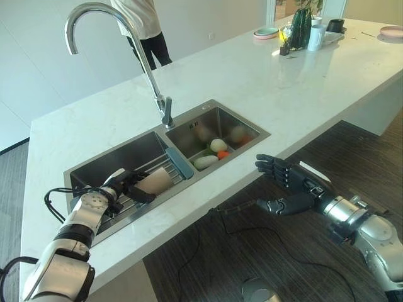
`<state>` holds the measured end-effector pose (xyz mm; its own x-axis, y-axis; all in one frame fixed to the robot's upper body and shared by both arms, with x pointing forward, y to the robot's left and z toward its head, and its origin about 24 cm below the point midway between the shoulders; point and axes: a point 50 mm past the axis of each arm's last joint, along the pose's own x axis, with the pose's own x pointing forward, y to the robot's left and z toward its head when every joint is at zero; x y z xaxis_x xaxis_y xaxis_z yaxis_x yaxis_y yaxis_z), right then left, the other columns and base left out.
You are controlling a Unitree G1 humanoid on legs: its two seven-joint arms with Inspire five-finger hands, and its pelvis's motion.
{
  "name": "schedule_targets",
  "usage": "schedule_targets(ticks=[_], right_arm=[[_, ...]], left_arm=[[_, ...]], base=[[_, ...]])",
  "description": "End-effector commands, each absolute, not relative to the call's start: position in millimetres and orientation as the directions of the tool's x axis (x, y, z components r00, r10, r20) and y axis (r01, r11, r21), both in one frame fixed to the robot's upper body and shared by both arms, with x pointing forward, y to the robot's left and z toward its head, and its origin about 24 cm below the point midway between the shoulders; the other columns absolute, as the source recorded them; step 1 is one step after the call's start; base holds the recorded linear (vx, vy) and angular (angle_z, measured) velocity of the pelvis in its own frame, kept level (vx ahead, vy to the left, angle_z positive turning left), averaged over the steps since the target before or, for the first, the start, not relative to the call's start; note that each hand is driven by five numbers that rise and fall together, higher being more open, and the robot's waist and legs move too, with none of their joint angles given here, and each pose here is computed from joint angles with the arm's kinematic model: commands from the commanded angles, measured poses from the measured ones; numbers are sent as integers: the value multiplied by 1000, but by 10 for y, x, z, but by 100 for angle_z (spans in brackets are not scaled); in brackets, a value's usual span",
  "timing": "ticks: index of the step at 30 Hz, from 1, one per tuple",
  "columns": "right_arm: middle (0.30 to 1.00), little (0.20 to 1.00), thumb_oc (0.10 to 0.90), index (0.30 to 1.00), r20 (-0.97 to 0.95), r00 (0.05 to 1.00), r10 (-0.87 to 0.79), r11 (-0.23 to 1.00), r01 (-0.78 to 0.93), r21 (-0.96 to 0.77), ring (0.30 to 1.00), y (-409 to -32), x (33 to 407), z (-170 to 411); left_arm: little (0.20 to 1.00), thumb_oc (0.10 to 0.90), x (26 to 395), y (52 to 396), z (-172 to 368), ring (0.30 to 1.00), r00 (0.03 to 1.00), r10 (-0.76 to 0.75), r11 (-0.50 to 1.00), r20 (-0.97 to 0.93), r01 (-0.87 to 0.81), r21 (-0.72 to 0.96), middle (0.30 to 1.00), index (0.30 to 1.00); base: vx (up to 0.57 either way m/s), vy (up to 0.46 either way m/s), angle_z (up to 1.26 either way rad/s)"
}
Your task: Place the dishes in the dishwasher.
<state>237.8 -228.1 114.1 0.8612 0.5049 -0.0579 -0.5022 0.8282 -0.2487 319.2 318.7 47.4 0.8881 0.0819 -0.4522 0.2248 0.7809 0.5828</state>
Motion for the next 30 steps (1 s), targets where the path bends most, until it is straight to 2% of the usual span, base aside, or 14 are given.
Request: schedule_targets(ticks=[1, 10, 15, 21, 30], right_arm=[[900, 900, 800, 900, 198, 820, 536, 824, -458, -334, 900, -2182, 2355, 1600], [900, 900, 800, 900, 214, 826, 522, 835, -443, -327, 900, -2166, 2371, 1602], [900, 900, 800, 900, 228, 828, 512, 841, -431, -326, 900, -2183, 2374, 1604], [900, 900, 800, 900, 271, 826, 494, 854, -403, -328, 900, -2210, 2375, 1648], [900, 900, 800, 900, 416, 808, 418, 903, -322, -284, 900, -2256, 2341, 1780]], left_arm=[[300, 400, 3314, 3298, 906, 300, 969, 147, 765, -200, 17, 644, 300, 300], [300, 400, 3317, 3245, 986, 300, 983, 173, 760, -64, -92, 643, 300, 300], [300, 400, 3320, 3136, 1092, 300, 982, 174, 771, 78, -185, 609, 300, 300], [300, 400, 3280, 3004, 1216, 300, 953, 188, 825, 238, -285, 488, 300, 300], [300, 400, 3122, 2733, 1510, 300, 869, 175, 889, 462, -341, 306, 300, 300]], base=[[3, -48, 6], [23, -54, 9], [34, -81, 13], [-30, -102, 14], [-18, -35, 17]])
